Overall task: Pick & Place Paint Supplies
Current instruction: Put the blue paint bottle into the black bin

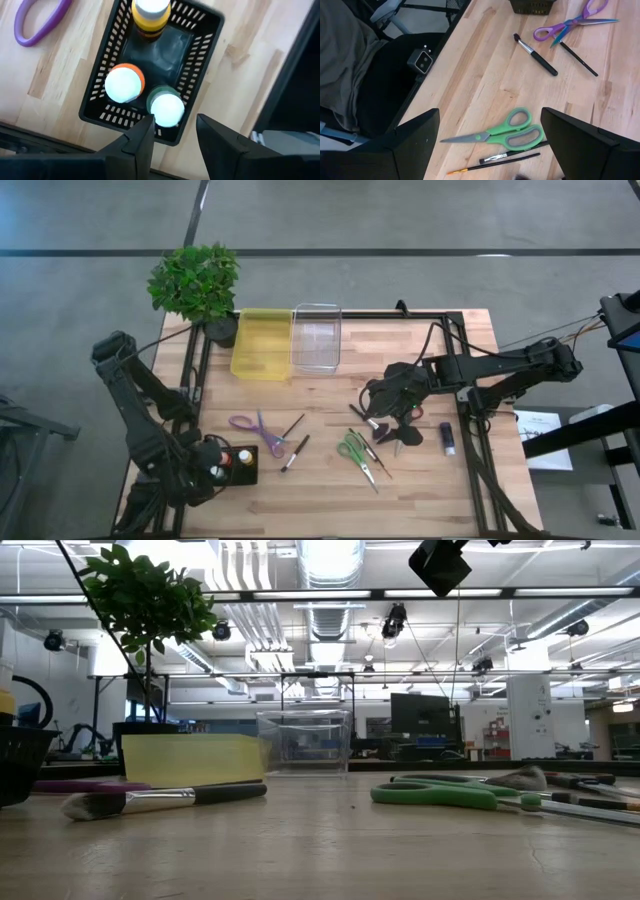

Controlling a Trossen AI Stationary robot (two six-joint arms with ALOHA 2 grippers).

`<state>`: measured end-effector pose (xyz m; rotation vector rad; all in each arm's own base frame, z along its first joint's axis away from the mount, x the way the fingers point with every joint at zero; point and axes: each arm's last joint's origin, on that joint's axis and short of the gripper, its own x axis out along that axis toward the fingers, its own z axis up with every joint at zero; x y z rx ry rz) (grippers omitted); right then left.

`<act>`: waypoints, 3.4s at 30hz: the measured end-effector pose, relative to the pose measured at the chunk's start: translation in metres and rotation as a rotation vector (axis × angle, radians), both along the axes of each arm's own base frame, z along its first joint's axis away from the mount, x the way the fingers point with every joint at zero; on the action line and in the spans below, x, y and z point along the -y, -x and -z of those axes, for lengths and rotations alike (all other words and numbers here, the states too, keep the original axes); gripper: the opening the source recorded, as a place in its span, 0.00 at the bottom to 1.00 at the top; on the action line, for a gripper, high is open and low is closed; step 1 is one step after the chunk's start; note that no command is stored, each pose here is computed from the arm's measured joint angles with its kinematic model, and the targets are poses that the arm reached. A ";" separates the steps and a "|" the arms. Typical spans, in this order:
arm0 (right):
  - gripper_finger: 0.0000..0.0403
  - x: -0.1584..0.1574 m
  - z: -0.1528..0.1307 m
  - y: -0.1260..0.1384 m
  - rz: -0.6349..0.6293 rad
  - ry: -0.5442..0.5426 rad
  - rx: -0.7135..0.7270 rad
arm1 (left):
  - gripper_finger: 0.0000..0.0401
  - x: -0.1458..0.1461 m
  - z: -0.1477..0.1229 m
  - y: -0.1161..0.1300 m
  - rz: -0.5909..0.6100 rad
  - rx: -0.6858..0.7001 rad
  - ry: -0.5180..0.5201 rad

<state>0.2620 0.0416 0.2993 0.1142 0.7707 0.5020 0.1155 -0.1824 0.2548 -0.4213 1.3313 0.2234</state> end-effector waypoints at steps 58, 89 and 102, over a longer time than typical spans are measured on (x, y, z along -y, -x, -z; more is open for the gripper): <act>0.86 -0.065 0.148 0.080 -0.027 0.876 -1.279 | 0.38 -0.075 -0.039 -0.122 0.556 0.739 -1.058; 0.86 -0.062 0.137 0.075 0.216 0.666 -0.888 | 0.38 -0.074 -0.041 -0.123 0.558 0.778 -1.017; 0.86 -0.044 0.145 0.111 0.211 0.682 -1.031 | 0.38 -0.073 -0.040 -0.123 0.570 0.784 -1.003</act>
